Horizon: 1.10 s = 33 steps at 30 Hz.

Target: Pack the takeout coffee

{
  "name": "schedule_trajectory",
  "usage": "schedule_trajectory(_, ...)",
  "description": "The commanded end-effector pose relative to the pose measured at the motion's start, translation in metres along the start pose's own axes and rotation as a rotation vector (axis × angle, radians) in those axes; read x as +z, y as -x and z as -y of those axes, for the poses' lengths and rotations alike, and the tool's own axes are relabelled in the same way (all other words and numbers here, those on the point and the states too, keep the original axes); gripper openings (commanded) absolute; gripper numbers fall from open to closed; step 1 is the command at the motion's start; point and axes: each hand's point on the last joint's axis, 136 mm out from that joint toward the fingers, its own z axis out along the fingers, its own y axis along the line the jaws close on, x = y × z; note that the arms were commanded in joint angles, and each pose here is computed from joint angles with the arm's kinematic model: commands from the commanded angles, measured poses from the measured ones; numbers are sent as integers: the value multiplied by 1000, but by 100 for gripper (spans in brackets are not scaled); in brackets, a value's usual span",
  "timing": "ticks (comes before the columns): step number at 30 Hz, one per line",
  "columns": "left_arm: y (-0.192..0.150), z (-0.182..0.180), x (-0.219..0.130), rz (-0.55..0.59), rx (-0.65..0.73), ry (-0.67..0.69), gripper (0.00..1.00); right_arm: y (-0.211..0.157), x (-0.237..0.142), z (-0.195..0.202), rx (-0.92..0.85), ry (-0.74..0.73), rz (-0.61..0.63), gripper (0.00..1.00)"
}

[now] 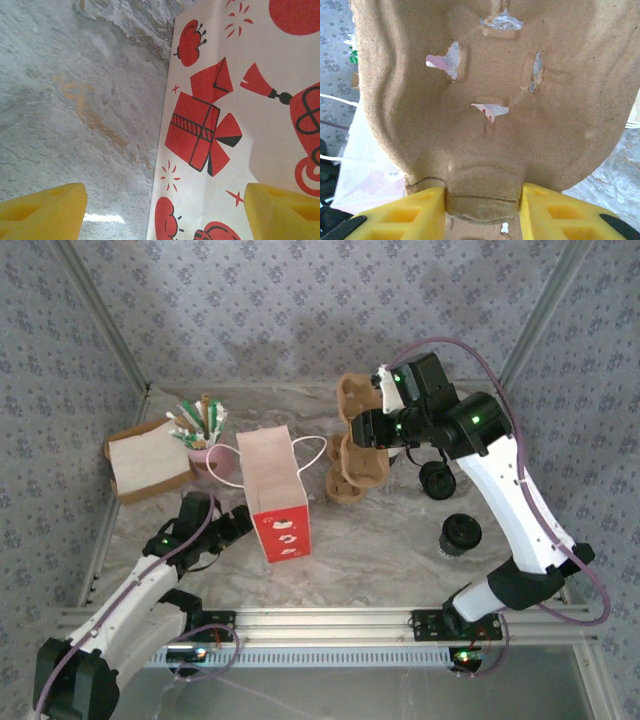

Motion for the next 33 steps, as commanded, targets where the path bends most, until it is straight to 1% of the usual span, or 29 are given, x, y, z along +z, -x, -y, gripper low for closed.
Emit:
schedule_trajectory(1, 6, 8, 3, 35, 3, -10, 82, 3, -13, -12, -29, 27, 18, 42)
schedule_trajectory(6, 3, 18, 11, 20, 32, -16, 82, 5, -20, -25, -51, 53, 29, 42)
schedule_trajectory(12, 1, 37, 18, 0, 90, -30, 83, 8, -22, -52, -71, 142, 33, 42)
schedule_trajectory(16, 8, 36, 10, 20, 123, 10, 85, 9, -16, -69, -80, 191, 16, 42)
schedule_trajectory(19, 18, 29, -7, 71, 128, 35, 86, 11, -13, -76, -85, 207, 13, 42)
schedule_trajectory(23, 34, 17, -29, 122, 94, 55, 86, 13, -4, -88, -94, 232, 0, 41)
schedule_trajectory(27, 56, 12, -46, 157, 46, 49, 84, 14, 4, -103, -112, 258, -16, 41)
schedule_trajectory(30, 79, 19, -55, 181, 25, 31, 82, 14, 10, -112, -121, 279, -24, 41)
schedule_trajectory(33, 104, 34, -63, 201, 33, 17, 81, 15, 17, -120, -122, 308, -34, 41)
